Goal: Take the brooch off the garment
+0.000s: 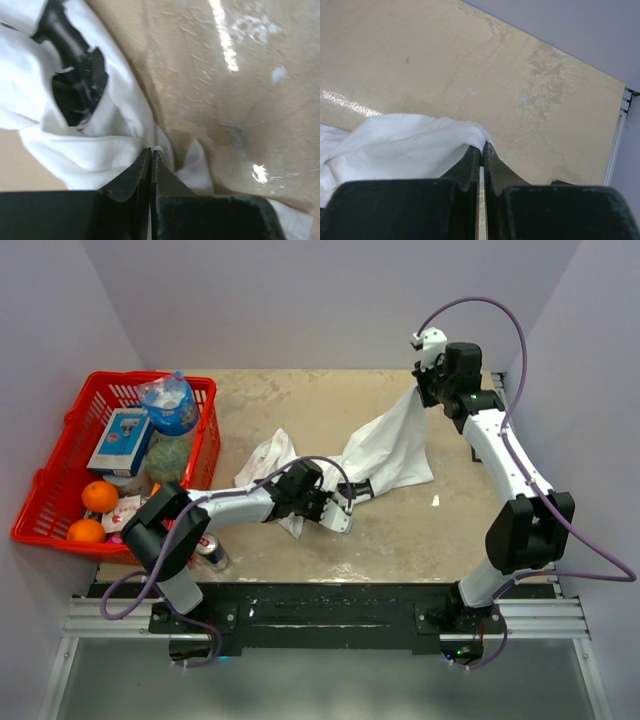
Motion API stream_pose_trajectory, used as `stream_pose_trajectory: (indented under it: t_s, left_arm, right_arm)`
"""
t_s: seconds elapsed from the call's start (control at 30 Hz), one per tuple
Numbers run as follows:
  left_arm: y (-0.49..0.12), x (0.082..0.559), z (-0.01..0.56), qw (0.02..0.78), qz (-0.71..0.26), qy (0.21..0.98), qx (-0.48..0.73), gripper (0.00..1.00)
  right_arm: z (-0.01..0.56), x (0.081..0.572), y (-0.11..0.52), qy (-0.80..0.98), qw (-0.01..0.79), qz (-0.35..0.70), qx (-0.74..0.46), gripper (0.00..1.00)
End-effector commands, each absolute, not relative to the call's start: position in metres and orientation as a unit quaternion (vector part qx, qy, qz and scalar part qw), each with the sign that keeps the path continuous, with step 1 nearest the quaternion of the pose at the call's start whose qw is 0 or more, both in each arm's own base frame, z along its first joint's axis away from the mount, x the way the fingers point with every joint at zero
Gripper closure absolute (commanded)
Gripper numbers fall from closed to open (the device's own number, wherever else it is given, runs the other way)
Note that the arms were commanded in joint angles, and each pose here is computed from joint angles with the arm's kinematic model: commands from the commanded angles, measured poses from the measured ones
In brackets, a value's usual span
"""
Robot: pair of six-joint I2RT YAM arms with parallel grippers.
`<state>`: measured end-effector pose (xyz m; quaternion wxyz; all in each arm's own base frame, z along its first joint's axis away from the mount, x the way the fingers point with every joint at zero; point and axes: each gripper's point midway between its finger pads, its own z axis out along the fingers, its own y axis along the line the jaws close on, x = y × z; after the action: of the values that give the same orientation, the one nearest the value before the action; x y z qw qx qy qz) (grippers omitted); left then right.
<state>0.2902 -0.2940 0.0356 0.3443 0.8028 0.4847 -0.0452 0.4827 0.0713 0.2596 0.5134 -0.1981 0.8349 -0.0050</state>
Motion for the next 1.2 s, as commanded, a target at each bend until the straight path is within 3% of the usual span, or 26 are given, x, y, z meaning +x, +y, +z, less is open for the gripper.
stream_pose_trajectory:
  t_s: [0.0,0.17,0.37,0.57,0.6,0.63,0.7,0.73,0.93,1.17]
  left_arm:
    - [-0.323,0.312,0.115,0.419,-0.105,0.523,0.735,1.00]
    - [-0.301,0.334,0.159,0.430,-0.156,0.590,0.665,1.00]
    - [-0.272,0.342,0.219,0.470,-0.148,0.608,0.623,1.00]
    - [-0.218,0.387,0.353,0.593,-0.041,0.608,0.526,1.00]
    - [-0.208,0.396,0.365,0.597,-0.022,0.613,0.516,1.00]
    - [-0.193,0.405,0.412,0.631,0.016,0.602,0.489,1.00]
    - [-0.166,0.426,0.436,0.640,0.049,0.616,0.457,1.00]
    - [-0.152,0.427,0.481,0.671,0.075,0.598,0.431,1.00]
    - [-0.117,0.417,0.597,0.761,0.151,0.518,0.359,1.00]
    - [-0.098,0.362,0.685,0.828,0.205,0.412,0.320,1.00]
  right_arm:
    - [0.296,0.493,0.069,0.811,0.556,-0.015,-0.183,1.00]
    - [0.291,0.493,0.070,0.814,0.551,-0.012,-0.184,1.00]
    - [0.296,0.495,0.068,0.811,0.554,-0.020,-0.187,1.00]
    - [0.377,0.514,0.024,0.774,0.614,-0.065,-0.142,1.00]
    - [0.421,0.514,0.017,0.747,0.648,-0.072,-0.131,1.00]
    - [0.433,0.513,0.006,0.746,0.650,-0.078,-0.123,1.00]
    - [0.477,0.513,0.001,0.717,0.680,-0.091,-0.123,1.00]
    - [0.488,0.511,-0.001,0.709,0.688,-0.097,-0.125,1.00]
    - [0.561,0.470,0.006,0.634,0.745,-0.122,-0.166,1.00]
    - [0.617,0.390,0.011,0.576,0.786,-0.132,-0.183,1.00]
